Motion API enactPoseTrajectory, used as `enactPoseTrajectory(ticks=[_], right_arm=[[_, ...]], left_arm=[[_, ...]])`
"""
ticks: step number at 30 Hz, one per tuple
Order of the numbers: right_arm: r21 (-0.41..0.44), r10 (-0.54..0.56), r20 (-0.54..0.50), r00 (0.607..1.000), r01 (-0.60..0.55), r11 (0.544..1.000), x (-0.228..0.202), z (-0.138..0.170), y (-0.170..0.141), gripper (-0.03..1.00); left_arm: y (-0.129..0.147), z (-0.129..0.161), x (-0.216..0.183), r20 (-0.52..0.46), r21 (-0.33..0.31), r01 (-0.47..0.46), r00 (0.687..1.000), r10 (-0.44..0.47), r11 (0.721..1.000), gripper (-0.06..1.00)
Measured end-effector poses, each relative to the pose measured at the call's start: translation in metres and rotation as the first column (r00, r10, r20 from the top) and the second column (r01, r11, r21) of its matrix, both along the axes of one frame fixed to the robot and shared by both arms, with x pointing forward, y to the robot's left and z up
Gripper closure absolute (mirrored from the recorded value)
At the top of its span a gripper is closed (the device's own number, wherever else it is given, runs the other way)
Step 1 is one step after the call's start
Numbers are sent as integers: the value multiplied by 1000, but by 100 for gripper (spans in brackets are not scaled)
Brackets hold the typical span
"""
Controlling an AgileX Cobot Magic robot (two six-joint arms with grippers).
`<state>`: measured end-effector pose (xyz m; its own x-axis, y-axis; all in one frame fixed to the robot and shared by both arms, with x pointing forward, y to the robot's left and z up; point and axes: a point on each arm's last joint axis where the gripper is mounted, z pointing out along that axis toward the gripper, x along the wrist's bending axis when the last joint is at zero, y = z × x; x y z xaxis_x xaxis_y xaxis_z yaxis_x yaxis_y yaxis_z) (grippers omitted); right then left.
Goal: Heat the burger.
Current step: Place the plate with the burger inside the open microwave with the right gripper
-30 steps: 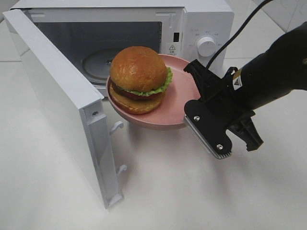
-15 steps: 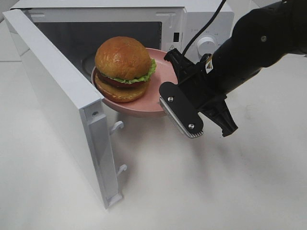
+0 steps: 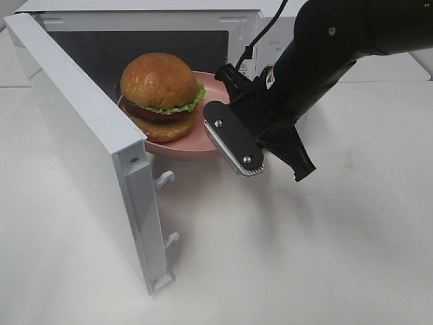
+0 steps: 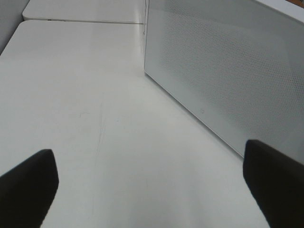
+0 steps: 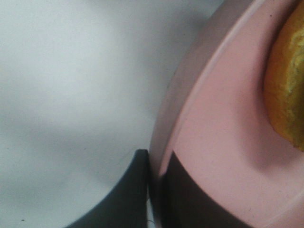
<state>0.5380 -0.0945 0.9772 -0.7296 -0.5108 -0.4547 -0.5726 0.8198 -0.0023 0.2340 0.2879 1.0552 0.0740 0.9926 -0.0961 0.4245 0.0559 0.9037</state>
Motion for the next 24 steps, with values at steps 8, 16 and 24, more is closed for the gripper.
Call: enactPoseTrajectory(ticks=[8, 16, 24], right_arm=[[27, -8, -1, 1000, 8, 1000, 14, -1, 13, 94], [42, -40, 1, 999, 40, 998, 29, -7, 27, 94], [63, -81, 23, 996, 80, 995, 46, -9, 40, 94]], left_arm=[[0, 0, 0, 0, 0, 0, 1000, 0, 1000, -3], [0, 0, 0, 0, 0, 0, 1000, 0, 1000, -3], [0, 0, 0, 0, 0, 0, 1000, 0, 1000, -3]])
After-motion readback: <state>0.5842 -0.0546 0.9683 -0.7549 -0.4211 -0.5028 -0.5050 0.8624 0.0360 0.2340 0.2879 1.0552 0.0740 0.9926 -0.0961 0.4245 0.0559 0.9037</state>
